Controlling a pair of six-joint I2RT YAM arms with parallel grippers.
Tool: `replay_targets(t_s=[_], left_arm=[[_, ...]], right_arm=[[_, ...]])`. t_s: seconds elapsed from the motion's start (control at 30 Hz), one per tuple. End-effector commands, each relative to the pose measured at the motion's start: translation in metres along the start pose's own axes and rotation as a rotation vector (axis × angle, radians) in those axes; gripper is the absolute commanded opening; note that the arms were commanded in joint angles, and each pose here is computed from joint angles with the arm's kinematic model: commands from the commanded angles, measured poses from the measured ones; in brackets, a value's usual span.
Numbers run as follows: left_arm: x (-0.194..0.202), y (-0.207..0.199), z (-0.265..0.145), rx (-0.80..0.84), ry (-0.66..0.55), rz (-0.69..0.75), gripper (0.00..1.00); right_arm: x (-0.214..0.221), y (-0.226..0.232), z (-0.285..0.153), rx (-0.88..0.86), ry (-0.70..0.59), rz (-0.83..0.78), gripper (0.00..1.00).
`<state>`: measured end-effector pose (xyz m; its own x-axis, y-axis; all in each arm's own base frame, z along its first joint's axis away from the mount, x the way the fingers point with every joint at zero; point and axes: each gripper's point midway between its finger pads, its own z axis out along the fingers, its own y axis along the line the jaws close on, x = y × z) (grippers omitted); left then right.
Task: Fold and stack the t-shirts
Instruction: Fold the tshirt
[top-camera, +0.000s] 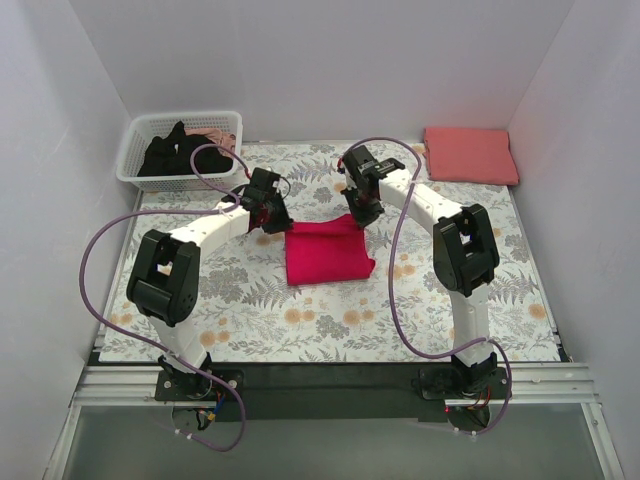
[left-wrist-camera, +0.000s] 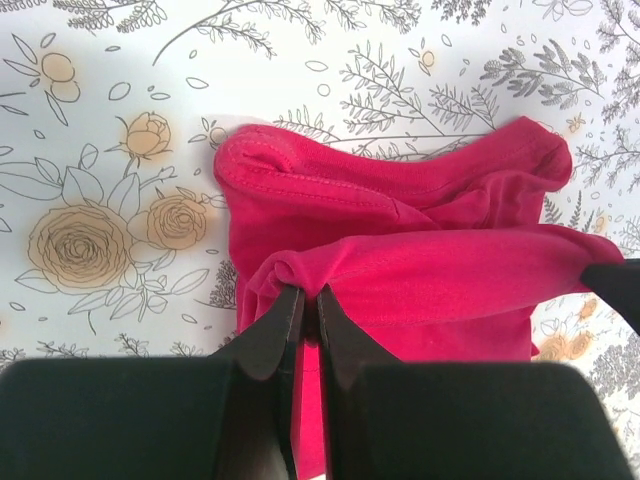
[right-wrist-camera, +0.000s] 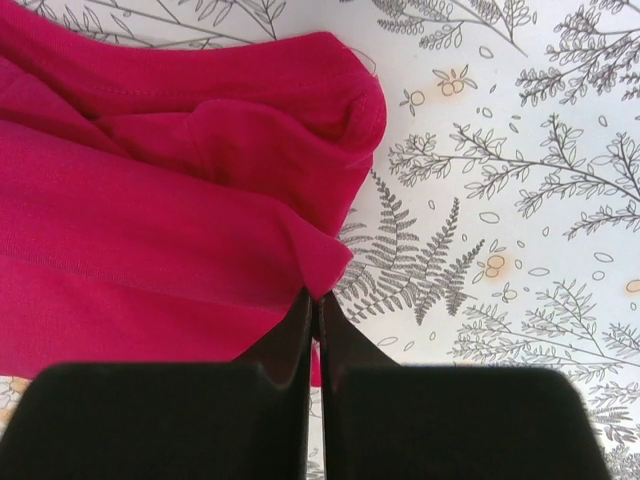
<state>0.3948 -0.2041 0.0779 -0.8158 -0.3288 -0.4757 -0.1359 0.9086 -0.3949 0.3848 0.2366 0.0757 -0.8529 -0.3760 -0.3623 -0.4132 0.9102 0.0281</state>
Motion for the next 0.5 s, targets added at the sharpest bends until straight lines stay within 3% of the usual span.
replay_targets(t_s=[0.0, 0.4, 0.43, 0.47], left_arm=[[-0.015, 0.011, 0.003, -0.042, -0.080, 0.001, 0.00], [0.000, 0.031, 0.028, -0.095, -0.064, -0.011, 0.03], [0.000, 0.031, 0.027, -0.095, -0.067, -0.011, 0.05], [-0.001, 0.028, 0.024, -0.083, -0.070, -0.009, 0.09]], right_arm=[[-0.017, -0.013, -0.007, 0.043, -0.085, 0.021, 0.01], [-0.010, -0.022, 0.008, 0.080, -0.102, 0.041, 0.01], [-0.012, -0.024, 0.006, 0.087, -0.114, 0.042, 0.03], [-0.014, -0.024, 0.004, 0.085, -0.125, 0.037, 0.13]])
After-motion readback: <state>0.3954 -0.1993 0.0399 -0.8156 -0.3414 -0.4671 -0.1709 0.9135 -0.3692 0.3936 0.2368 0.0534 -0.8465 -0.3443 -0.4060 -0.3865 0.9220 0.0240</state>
